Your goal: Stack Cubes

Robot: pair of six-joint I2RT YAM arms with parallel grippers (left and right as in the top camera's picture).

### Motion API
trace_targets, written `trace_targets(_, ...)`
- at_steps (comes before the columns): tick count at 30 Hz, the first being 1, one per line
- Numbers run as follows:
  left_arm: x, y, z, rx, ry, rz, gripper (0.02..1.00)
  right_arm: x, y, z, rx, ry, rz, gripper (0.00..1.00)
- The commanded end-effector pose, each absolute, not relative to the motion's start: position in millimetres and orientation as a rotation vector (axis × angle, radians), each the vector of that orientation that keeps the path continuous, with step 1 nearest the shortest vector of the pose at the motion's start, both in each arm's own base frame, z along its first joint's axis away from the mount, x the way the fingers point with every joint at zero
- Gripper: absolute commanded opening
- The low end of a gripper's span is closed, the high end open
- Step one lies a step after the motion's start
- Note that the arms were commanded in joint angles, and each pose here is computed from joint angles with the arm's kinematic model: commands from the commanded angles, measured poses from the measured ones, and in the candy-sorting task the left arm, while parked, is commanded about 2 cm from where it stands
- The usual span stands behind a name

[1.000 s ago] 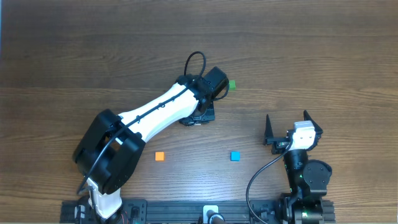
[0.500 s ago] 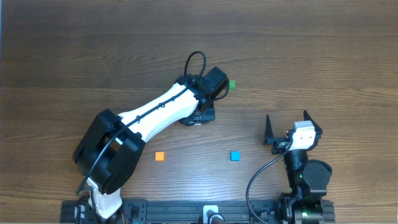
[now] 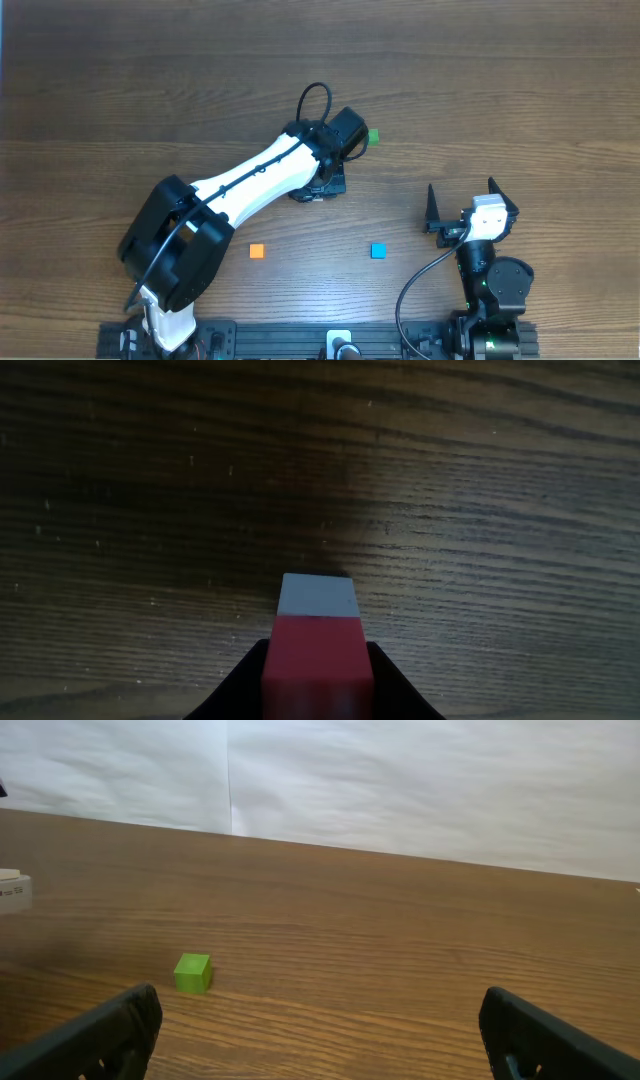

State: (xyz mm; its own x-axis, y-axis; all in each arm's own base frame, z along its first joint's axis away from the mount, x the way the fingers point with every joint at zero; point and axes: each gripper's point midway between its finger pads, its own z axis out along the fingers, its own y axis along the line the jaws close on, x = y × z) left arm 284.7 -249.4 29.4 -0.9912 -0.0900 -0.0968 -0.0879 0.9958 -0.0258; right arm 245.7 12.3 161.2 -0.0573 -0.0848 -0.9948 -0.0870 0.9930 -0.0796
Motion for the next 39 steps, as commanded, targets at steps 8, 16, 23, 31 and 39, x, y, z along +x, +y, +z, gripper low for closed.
trace_targets(8,280.5,-248.5,20.6,-0.124,3.067,-0.020,0.231,245.8,11.4,159.0,-0.134,1.630,-0.004,0.991)
trace_targets(16,278.9,-247.0,18.9,-0.124,3.072,-0.013,0.299,245.8,11.4,159.0,-0.134,1.630,-0.004,0.991)
trace_targets(23,277.3,-245.6,17.4,-0.124,3.076,-0.006,0.325,245.8,11.4,159.0,-0.134,1.630,-0.004,0.991)
trace_targets(31,279.5,-247.5,17.6,-0.124,3.068,-0.019,0.522,245.8,11.4,159.0,-0.134,1.630,-0.004,0.993)
trace_targets(39,285.1,-252.5,23.8,-0.123,3.038,-0.062,0.770,245.8,11.4,159.0,-0.134,1.630,-0.004,0.993)
